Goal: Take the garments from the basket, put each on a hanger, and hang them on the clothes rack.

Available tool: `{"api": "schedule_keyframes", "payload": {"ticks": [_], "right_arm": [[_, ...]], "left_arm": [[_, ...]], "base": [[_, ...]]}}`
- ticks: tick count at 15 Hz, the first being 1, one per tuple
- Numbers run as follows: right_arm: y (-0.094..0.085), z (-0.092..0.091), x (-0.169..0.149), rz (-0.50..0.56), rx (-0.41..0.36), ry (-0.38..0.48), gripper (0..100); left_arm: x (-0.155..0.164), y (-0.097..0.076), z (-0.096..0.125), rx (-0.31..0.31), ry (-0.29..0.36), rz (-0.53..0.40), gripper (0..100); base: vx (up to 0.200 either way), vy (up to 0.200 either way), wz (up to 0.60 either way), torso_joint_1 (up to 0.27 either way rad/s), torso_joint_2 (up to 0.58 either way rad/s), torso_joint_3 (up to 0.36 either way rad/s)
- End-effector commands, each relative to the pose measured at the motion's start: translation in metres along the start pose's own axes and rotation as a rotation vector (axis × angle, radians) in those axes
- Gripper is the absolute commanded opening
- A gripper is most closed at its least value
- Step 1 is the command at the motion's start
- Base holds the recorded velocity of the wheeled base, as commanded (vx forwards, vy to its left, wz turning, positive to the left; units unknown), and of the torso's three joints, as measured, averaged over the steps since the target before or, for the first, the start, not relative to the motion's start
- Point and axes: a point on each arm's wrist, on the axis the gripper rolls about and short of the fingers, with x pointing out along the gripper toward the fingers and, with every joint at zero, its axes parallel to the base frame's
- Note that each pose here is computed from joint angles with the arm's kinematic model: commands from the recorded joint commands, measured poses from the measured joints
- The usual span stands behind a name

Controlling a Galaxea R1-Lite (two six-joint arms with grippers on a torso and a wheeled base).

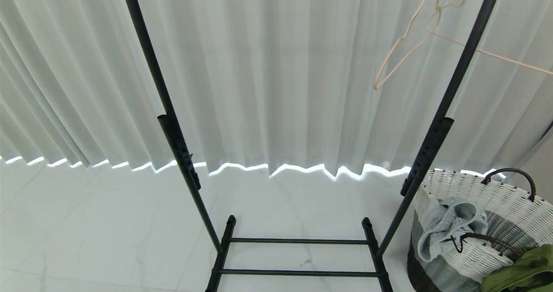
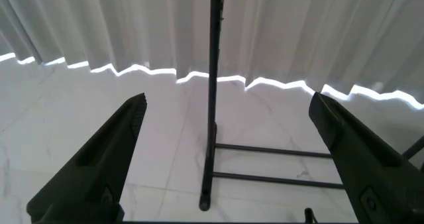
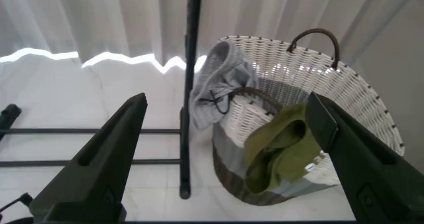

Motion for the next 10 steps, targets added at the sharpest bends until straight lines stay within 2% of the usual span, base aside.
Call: {"api": "schedule_keyframes", "payload": {"ticks": [1, 8, 10], "right_arm": [[0.0, 0.0, 0.0001, 0.0, 0.0, 0.002, 100], [0.0, 0.0, 0.0001, 0.0, 0.006, 0.002, 100], [0.0, 0.0, 0.0001, -0.001, 0.006, 0.002, 100]], "left_arm": [[0.0, 0.0, -0.0001, 0.0, 0.001, 0.0, 100], [0.0, 0.0, -0.0001, 0.0, 0.001, 0.0, 100], [0.0, 0.0, 0.0001, -0.002, -0.001, 0.0, 100]], "base": [[0.0, -0.2, 0.0, 0.002, 0.0, 0.002], [0.0, -0.2, 0.0, 0.003, 0.0, 0.005], [0.0, 0.0, 0.0, 0.0, 0.0, 0.0]]}}
